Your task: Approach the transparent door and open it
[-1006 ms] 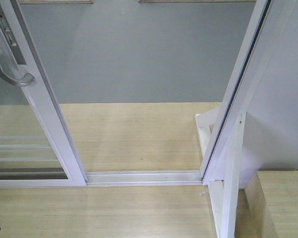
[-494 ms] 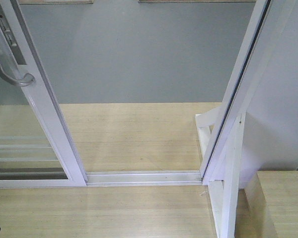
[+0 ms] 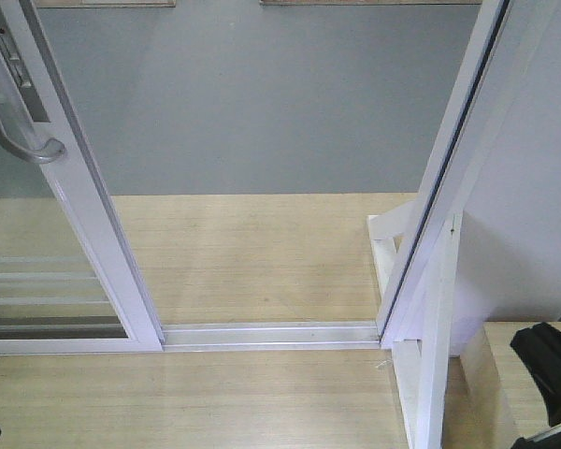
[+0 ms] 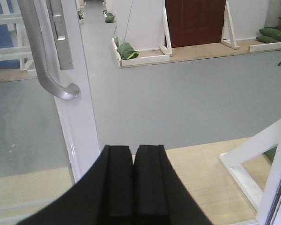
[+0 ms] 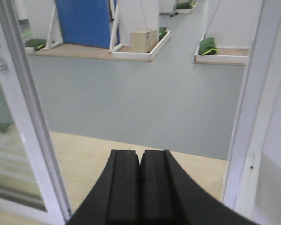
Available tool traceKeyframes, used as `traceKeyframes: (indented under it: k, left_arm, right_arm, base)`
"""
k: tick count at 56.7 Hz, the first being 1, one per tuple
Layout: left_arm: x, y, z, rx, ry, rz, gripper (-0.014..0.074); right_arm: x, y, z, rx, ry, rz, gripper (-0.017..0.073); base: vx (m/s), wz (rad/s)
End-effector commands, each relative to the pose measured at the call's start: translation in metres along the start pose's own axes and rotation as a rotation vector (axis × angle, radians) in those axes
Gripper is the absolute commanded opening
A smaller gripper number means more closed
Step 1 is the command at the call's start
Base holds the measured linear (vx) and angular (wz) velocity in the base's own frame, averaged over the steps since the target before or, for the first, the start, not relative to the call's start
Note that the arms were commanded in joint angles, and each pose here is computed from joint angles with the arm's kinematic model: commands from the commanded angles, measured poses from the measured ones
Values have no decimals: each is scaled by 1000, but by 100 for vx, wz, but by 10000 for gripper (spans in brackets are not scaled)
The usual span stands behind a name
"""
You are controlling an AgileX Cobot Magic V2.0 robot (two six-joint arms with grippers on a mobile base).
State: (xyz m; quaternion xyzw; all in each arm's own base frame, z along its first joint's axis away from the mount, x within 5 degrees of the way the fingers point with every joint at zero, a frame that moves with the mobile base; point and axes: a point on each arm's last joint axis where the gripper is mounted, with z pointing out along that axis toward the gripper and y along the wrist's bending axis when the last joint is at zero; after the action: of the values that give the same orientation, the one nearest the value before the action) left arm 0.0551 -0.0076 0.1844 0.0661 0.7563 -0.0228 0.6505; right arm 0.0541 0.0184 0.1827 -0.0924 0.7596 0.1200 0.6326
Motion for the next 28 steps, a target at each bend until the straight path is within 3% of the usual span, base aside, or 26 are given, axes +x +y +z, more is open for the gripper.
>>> traceKeyframes:
  k: [1,6,12,28]
  left_arm:
    - [-14,1,-3,-13,-111,-12,1]
    - [-14,1,-3,-13,-111,-12,1]
    - [-14,1,-3,-13,-111,-12,1]
    - [-14,1,-3,-13,-112,-12,3]
  right_arm:
    - [-5,-6,-3,112,-84,14,-4]
    - [-6,-13,-4,230,-95,28,-4]
    - [-6,-17,-5,309,-107,41,-4]
    - [-6,-19,-5,337,-108,44,-4]
  base:
    - [0,0]
    - [0,0]
    - [0,0]
    - [0,0]
